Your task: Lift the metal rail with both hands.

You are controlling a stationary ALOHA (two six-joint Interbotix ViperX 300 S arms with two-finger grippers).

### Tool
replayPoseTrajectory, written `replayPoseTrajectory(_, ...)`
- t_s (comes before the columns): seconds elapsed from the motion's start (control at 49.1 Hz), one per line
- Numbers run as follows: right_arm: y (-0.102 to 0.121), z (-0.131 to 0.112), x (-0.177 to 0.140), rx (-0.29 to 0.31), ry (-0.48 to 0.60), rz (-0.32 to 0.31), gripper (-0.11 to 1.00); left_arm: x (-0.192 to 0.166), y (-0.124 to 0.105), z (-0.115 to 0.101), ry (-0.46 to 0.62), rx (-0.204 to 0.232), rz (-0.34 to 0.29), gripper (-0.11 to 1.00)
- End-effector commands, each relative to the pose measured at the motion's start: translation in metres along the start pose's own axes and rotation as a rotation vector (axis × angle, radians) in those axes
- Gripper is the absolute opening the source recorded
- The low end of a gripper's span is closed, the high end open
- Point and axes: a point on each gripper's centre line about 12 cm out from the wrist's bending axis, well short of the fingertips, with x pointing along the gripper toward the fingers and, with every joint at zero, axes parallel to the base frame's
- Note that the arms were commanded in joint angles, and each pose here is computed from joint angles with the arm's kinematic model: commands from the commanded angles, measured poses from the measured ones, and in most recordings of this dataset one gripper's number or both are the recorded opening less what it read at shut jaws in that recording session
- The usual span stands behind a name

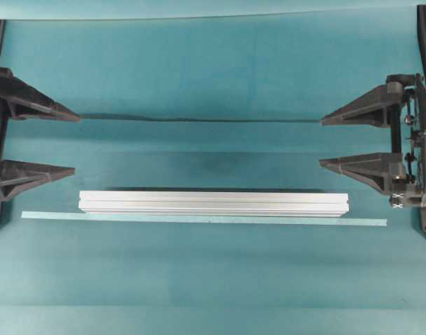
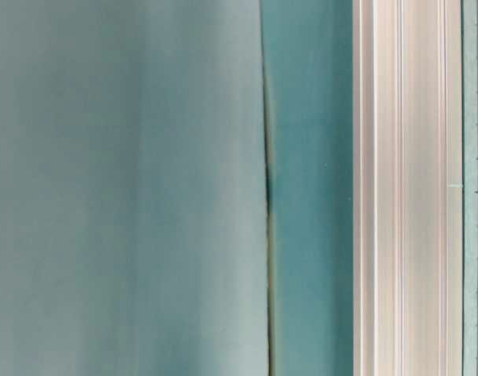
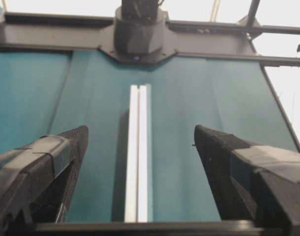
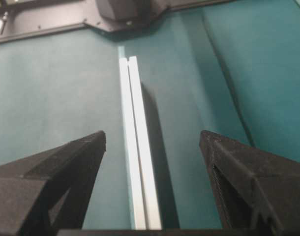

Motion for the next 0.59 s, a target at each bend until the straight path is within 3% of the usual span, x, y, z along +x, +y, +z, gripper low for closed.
replayPoseTrajectory(0.0, -0.0004, 0.0025, 0.0009, 0.002, -0.011, -0.001, 0.84, -0.0012, 0.0004, 0.0077, -0.026, 0.000, 0.002, 0.95)
replayPoseTrajectory(0.57, -0.0002, 0.0038, 0.0009, 0.001, -0.026, 0.000, 0.84, -0.0031, 0.0003, 0.0085, -0.032, -0.002, 0.002, 0.95)
